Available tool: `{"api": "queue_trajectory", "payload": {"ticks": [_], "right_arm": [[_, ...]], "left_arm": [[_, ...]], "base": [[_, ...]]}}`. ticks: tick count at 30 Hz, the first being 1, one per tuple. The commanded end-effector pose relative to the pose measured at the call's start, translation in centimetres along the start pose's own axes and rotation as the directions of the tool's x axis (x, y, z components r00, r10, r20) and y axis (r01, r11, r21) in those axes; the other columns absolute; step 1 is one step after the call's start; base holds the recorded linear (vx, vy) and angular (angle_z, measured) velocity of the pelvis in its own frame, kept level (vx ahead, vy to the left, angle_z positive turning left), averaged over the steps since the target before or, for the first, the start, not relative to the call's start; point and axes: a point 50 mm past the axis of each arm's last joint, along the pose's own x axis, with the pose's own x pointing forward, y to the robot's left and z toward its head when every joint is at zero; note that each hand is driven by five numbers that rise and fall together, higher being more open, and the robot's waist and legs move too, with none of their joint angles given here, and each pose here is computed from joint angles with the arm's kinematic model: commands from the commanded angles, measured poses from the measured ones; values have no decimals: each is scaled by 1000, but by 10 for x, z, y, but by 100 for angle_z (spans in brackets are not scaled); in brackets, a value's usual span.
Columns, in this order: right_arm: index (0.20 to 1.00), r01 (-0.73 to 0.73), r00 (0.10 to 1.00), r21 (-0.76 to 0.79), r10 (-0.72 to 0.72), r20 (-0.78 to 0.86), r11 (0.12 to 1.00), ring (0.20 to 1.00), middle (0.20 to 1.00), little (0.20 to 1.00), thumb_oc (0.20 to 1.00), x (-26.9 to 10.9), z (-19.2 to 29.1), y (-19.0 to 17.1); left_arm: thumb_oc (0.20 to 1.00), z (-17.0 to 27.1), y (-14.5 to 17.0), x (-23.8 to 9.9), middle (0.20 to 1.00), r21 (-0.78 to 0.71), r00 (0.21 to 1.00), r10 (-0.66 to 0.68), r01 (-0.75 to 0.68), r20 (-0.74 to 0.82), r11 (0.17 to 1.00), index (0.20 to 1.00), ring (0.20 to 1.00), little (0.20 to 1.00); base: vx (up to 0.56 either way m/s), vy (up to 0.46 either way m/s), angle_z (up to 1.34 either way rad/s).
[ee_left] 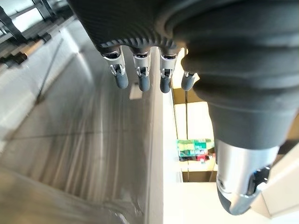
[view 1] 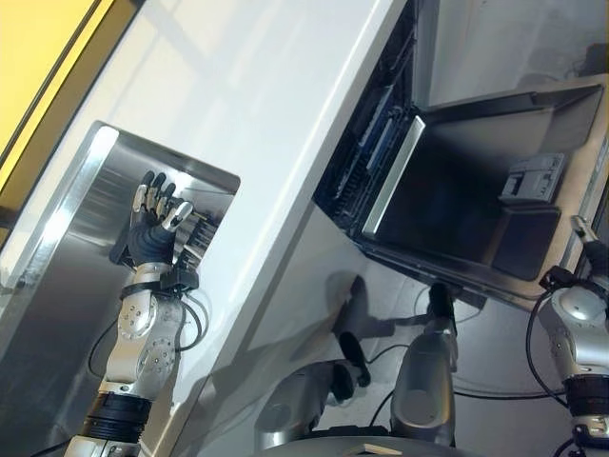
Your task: Pick up plates and place into dishwasher.
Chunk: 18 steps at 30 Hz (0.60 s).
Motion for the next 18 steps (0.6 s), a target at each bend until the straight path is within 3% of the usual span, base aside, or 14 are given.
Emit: {"api": "queue_trajectory", "payload": {"ticks": [1, 8, 14, 18], "right_arm": [[1000, 181, 976, 115, -193, 101, 977, 1000, 1000, 1000, 1000, 8, 24, -16], [1000, 285, 957, 120, -275, -92, 951, 1000, 1000, 1000, 1000, 9, -16, -24], [1000, 206, 965, 337, -134, -226, 919, 1000, 1000, 1000, 1000, 7, -36, -9], [1000, 121, 971, 547, 15, -237, 828, 1000, 1000, 1000, 1000, 8, -33, 8]], "left_arm": [[1000, -21, -31, -16, 1000, -84, 998, -66, 64, -21, 994, 1000, 1000, 1000], [1000, -26, -43, -11, 1000, -116, 997, -75, 73, -15, 991, 1000, 1000, 1000], [1000, -28, -54, -11, 1000, -118, 995, -102, 102, 2, 988, 1000, 1000, 1000], [1000, -27, -63, -12, 1000, -120, 992, -124, 124, 9, 985, 1000, 1000, 1000]], "base": [[-29, 85, -22], [7, 86, -23], [-46, -5, -10], [-46, -53, -3]]}}
